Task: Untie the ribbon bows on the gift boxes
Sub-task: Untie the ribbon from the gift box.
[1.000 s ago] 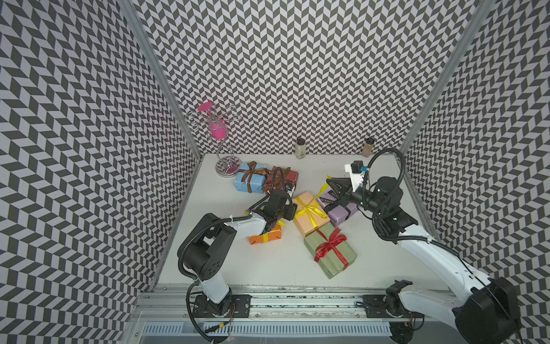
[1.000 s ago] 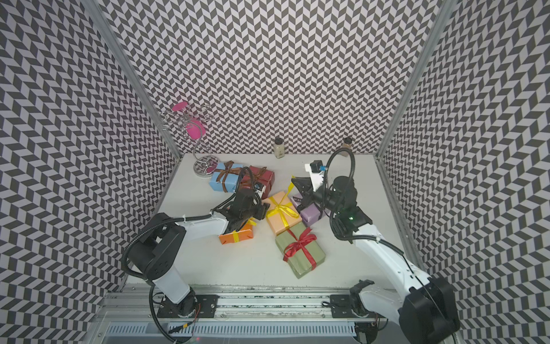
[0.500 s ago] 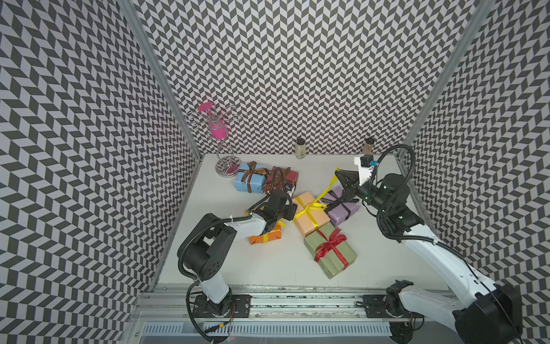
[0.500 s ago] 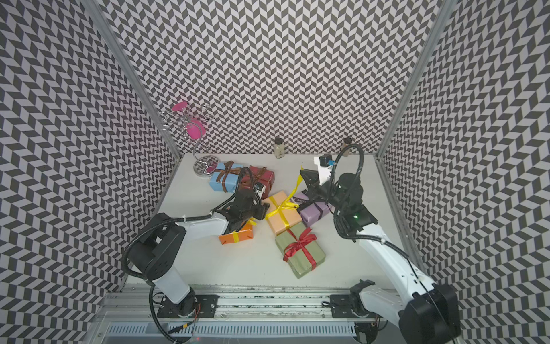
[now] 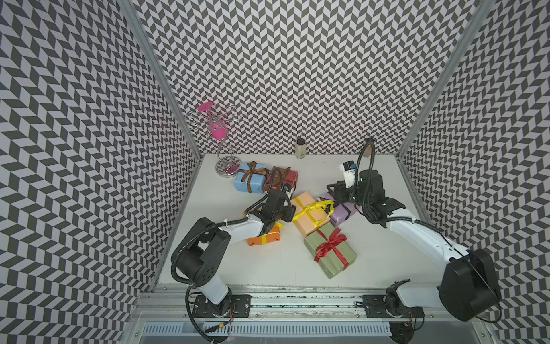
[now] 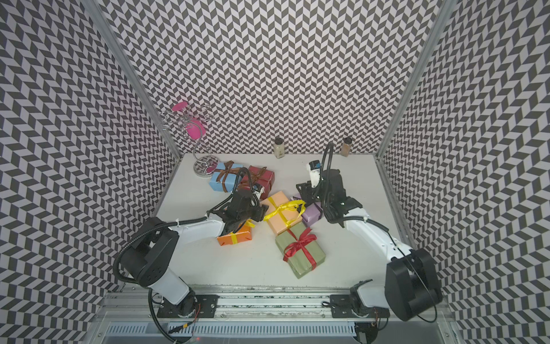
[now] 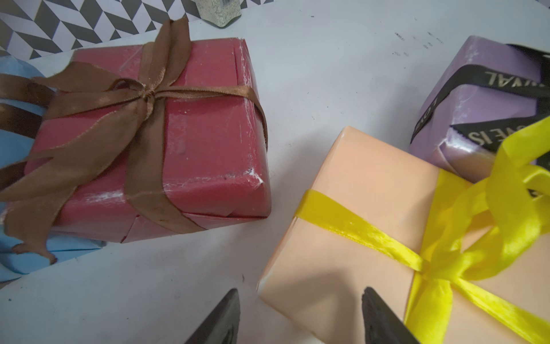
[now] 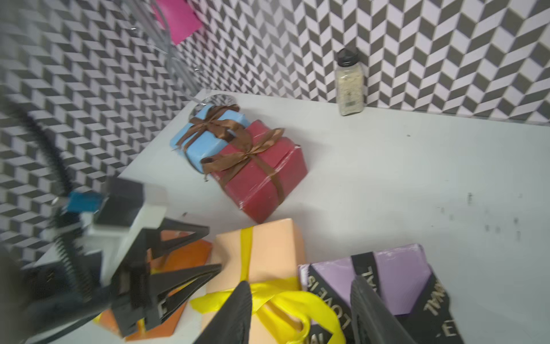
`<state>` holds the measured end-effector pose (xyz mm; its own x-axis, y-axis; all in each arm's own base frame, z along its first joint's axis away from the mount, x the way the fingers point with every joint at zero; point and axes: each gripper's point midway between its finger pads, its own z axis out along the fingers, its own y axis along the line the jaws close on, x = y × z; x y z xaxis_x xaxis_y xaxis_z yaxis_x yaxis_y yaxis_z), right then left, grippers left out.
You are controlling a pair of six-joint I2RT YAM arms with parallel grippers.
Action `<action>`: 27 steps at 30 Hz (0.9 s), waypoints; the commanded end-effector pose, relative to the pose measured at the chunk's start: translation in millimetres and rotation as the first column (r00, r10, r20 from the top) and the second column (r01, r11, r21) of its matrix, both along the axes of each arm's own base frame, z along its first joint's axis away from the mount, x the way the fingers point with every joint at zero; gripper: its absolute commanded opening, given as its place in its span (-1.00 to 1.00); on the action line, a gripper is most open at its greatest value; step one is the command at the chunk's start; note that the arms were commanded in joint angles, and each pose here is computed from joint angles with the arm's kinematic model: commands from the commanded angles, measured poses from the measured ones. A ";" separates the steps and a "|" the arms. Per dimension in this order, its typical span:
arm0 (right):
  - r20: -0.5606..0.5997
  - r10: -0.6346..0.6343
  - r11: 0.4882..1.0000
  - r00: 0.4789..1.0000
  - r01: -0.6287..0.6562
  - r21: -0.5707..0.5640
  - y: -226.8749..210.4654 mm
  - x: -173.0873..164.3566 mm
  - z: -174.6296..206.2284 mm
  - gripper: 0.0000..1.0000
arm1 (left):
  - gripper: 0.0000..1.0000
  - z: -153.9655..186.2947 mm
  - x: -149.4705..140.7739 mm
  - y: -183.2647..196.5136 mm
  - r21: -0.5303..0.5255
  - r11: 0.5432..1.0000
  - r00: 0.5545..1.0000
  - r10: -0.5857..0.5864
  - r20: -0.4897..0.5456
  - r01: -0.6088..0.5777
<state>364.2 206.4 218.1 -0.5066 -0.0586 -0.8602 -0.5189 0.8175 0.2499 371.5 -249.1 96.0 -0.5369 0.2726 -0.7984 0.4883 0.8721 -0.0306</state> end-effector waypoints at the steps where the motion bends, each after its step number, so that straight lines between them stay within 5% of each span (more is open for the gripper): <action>1: 0.051 0.141 0.990 0.989 -0.142 0.020 38.2 -28.8 6.9 0.07 | 0.32 11.0 -5.5 -5.2 -0.013 0.999 0.999 -0.036 0.012 0.036; 10: -0.115 0.154 0.985 0.981 -0.162 -0.060 60.7 -45.5 -63.3 -0.32 | 0.33 6.9 -0.7 -10.7 -0.020 0.999 0.999 -0.046 0.014 0.047; 27: -0.194 0.161 0.974 0.968 -0.187 -0.124 67.4 -41.8 -116.5 -0.32 | 0.33 -2.0 3.2 -10.7 -0.001 0.999 0.999 -0.044 0.016 0.044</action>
<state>310.9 266.5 94.5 -0.6663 -0.2847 -0.6892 -0.5984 0.7557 0.2663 369.7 -253.3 88.8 -0.5380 0.2939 -0.7901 0.5152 0.8565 -0.0322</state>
